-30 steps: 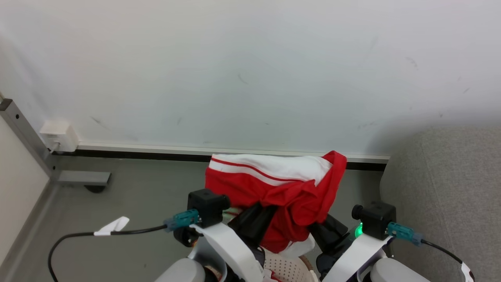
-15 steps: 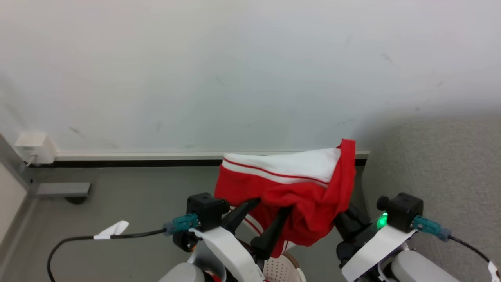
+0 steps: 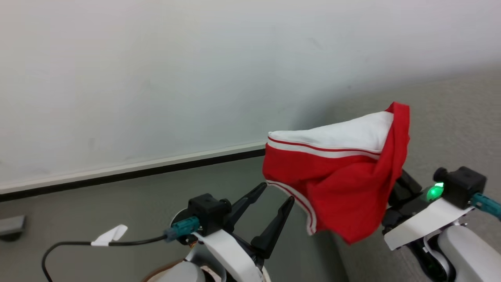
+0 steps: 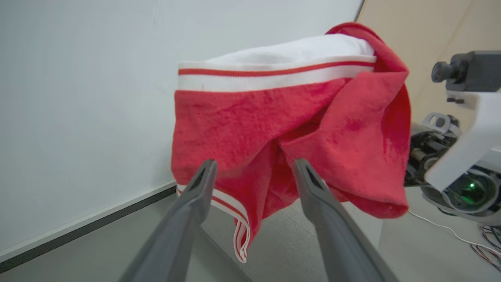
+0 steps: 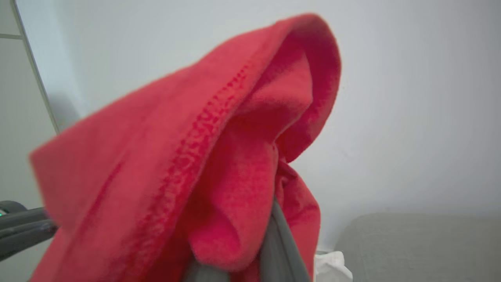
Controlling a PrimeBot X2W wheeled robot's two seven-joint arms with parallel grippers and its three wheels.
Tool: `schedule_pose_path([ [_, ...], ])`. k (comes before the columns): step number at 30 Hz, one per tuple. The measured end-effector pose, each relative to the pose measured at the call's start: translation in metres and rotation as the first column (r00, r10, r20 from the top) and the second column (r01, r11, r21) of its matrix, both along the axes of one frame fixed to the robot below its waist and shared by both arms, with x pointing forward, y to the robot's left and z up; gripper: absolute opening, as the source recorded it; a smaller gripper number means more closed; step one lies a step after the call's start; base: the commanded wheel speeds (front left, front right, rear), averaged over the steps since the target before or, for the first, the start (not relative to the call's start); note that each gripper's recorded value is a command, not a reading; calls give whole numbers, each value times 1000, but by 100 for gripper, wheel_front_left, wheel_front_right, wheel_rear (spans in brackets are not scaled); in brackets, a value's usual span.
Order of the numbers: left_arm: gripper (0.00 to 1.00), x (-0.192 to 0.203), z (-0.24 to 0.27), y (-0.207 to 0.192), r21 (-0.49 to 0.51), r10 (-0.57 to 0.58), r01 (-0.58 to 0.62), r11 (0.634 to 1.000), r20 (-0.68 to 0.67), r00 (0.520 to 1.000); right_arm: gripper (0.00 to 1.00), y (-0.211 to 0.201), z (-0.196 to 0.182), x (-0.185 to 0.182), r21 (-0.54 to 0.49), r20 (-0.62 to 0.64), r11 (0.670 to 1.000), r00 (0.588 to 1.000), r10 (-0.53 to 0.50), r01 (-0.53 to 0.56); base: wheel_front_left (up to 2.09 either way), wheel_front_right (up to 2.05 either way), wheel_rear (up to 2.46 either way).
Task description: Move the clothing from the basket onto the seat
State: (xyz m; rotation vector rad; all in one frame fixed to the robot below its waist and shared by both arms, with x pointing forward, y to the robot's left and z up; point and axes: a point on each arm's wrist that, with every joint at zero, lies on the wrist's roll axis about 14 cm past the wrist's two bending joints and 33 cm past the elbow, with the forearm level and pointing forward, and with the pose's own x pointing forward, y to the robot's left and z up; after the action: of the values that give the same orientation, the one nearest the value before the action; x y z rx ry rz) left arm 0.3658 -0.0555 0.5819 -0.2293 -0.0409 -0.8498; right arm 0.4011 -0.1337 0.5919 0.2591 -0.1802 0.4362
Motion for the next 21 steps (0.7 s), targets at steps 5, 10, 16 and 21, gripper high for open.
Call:
schedule_pose_path([
  [5, 100, -1, -6, -29, 34, -97, 96, 995, 27, 995, 0, -49, 6, -10, -2, 21, 991, 991, -133, 133, 0, 0, 0],
  [10, 100, -3, -12, -58, 48, -191, 189, 981, 41, 981, 0, -87, 5, -25, -2, 23, 969, 969, -246, 246, 0, 0, 0],
  [16, 100, -9, -25, -86, 75, -285, 282, 957, 40, 958, 0, -120, 2, -46, 1, 17, 936, 936, -351, 351, 0, 0, 0],
  [21, 100, -11, -32, -100, 72, -330, 328, 942, 32, 943, 0, -133, -2, -54, 1, 5, 918, 918, -397, 397, 0, 0, 0],
])
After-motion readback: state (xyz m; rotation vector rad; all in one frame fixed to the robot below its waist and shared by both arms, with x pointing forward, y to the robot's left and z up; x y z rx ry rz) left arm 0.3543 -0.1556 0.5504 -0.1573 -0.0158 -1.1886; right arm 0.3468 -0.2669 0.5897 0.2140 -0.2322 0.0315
